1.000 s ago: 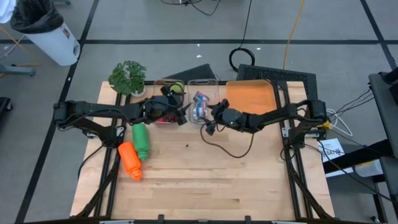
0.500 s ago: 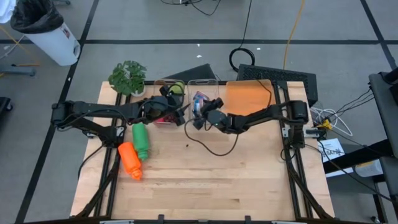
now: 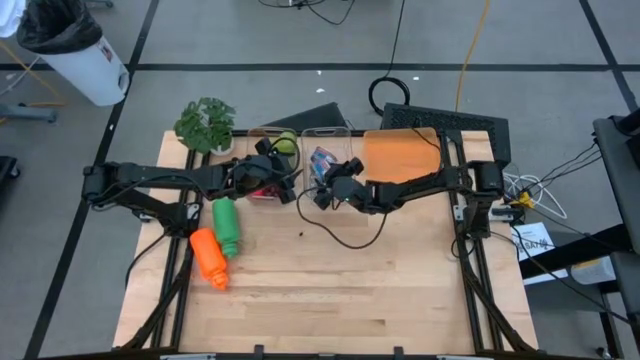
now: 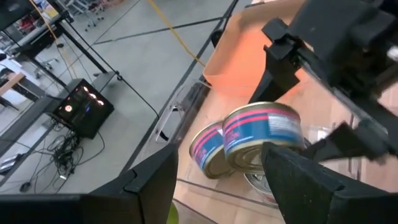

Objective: Pick & Place Food Item
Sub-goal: Put the blue pink tuna can into the right transparent bin, then put the green water bottle into the orange bin

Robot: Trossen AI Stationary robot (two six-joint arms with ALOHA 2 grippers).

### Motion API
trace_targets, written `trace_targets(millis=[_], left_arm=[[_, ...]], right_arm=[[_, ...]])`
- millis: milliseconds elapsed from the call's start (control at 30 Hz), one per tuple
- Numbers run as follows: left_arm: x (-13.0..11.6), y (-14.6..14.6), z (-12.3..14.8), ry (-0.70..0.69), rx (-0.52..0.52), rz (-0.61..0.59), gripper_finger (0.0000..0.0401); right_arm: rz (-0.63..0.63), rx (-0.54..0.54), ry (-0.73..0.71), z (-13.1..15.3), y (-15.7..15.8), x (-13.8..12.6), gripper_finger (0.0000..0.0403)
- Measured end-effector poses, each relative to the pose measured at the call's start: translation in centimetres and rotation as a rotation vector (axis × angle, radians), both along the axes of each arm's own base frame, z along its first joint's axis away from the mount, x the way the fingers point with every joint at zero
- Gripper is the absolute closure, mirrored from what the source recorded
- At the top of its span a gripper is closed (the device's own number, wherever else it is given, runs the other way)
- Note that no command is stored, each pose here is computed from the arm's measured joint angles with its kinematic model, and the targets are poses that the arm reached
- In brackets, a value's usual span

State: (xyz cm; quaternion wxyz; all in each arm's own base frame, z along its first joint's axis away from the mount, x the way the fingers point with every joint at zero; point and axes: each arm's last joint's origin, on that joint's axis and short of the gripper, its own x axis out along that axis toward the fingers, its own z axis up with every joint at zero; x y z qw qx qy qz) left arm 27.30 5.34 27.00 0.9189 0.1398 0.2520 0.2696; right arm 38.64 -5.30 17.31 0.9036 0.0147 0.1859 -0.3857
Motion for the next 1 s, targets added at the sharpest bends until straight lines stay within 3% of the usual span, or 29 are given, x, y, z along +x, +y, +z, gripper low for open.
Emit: trace_targets(millis=[200, 500, 767, 867, 1000], left_arm=[[0.0, 0.0, 0.0, -0.008, -0.012, 0.011, 0.0157], [0.0, 0.1, 0.0, -0.026, -0.038, 0.027, 0.0158], [-0.1, 0.0, -0.1, -0.038, -0.061, 0.038, 0.0157], [-0.1, 0.0, -0.1, -0.046, -0.087, 0.036, 0.0158], [-1.1, -0.5, 0.7, -0.065, -0.181, -0.056, 0.0158]], right_arm=[[0.062, -0.010, 0.077, 1.3, 0.7, -0.9, 0.0122], [0.265, -0.213, 0.271, 4.1, 1.1, -1.9, 0.0248], [0.360, -0.159, 0.330, 3.4, 0.4, -2.2, 0.0362], [0.370, -0.161, 0.323, 3.8, 0.5, -2.3, 0.0387], [0.390, -0.183, 0.293, 5.9, 1.3, -3.2, 0.0401]])
